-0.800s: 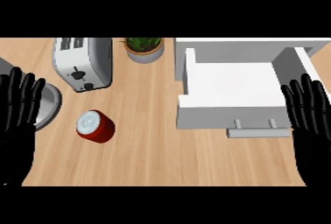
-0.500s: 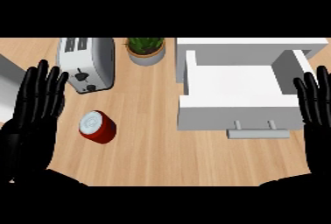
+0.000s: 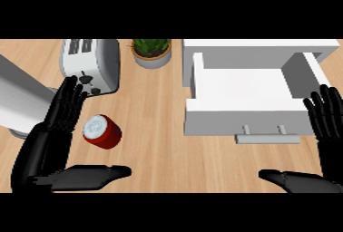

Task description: Pick up the can, place it into the drawer and close the drawer

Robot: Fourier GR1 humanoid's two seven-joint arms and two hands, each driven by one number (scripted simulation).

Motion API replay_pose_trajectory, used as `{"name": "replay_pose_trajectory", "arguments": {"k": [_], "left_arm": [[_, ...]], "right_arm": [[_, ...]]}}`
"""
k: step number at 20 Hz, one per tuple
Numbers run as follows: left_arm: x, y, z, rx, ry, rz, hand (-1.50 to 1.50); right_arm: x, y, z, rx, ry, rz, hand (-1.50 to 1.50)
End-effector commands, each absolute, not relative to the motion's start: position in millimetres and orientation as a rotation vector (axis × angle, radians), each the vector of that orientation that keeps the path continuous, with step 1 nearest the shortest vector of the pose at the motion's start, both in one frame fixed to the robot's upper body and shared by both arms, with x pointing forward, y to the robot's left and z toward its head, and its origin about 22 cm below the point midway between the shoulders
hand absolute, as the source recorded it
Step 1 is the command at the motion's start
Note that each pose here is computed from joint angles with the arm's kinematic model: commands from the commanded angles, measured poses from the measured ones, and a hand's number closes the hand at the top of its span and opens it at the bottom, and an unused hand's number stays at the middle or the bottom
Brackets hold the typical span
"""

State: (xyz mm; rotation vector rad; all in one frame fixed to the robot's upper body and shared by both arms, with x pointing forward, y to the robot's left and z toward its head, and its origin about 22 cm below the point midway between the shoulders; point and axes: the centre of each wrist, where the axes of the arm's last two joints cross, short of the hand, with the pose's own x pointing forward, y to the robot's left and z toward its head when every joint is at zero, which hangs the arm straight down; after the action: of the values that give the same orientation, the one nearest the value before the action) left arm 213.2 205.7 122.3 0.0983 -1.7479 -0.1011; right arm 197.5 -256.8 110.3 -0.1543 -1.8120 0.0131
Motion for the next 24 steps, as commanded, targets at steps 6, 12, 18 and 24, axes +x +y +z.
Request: {"name": "replay_pose_trajectory", "arguments": {"k": [6,12,18,24], "left_arm": [[202.1,204.1,124.0,0.098,-1.686,-0.043,-1.50],[193.0,204.4,128.5,0.130,-1.655,0.006,-1.50],[212.1,214.8,122.3,0.154,-1.674,0.011,-1.50],[236.3,238.8,85.3,0.147,-1.627,0.024,-1.50]], "right_arm": [[173.0,-276.8,97.0,-0.168,-1.777,0.003,-1.50],[168.2,-290.7,84.3,-0.151,-1.787,0.002,-1.50],[166.6,-300.4,89.1,-0.167,-1.795,0.009,-1.50],[166.1,-293.9,88.0,-0.173,-1.797,0.007,-1.50]]}}
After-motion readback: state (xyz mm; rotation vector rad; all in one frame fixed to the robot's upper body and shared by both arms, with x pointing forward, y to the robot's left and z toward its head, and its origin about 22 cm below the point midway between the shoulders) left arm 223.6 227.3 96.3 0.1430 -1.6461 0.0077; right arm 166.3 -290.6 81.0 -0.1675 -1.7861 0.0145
